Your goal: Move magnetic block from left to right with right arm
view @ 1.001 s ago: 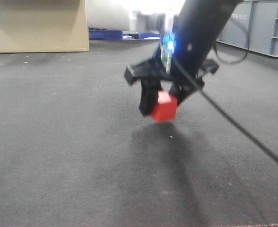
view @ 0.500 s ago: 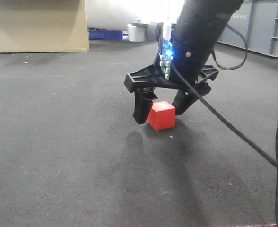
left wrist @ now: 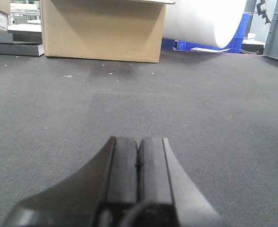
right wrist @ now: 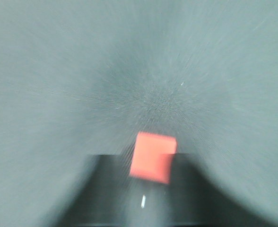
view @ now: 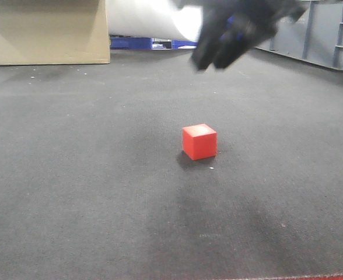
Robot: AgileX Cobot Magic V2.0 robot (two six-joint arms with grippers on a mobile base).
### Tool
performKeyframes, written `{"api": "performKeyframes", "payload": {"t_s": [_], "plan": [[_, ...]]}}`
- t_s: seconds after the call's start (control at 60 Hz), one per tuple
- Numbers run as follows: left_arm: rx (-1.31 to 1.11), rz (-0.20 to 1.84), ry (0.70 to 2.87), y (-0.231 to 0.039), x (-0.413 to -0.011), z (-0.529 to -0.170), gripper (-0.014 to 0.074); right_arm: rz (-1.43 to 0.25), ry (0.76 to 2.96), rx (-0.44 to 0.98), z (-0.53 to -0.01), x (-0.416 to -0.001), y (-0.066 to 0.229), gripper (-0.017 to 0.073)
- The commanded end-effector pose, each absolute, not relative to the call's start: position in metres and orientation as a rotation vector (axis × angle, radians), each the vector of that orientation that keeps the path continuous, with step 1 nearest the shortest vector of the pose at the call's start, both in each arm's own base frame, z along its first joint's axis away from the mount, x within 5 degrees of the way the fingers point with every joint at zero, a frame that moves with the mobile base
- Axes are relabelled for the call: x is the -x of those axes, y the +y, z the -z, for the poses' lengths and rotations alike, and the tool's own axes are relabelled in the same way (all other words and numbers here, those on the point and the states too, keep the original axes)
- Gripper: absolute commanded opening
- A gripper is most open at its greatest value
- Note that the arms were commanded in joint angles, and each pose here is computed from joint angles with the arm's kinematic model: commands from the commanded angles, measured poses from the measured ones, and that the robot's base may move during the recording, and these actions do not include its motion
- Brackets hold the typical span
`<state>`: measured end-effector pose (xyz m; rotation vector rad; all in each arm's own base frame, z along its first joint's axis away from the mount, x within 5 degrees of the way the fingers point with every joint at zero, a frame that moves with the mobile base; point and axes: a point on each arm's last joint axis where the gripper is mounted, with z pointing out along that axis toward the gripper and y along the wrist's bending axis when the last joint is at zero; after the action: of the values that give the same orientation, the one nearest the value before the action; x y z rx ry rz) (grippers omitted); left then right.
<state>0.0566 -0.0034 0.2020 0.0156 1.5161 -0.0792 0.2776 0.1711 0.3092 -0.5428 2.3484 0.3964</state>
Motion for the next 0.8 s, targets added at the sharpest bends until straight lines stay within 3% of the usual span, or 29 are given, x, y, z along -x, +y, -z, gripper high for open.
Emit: {"api": "performKeyframes", "payload": {"t_s": [0.0,0.417,0.784], "plan": [[-0.007,0.087,1.421,-0.003,-0.055,-0.208,-0.0116,-0.439,2.197,0.490,-0.339,-0.255,0.156,0.0074],[-0.007,0.087,1.421,-0.003,-0.055,-0.208,-0.0116,-0.478,1.998,0.435,-0.327,-0.147,0.092,0.0069],[-0.007,0.087,1.421,-0.003,-0.055,-0.208,-0.0116,-0.523,1.804,0.413,-0.339,-0.081,0.054,0.0069]]}}
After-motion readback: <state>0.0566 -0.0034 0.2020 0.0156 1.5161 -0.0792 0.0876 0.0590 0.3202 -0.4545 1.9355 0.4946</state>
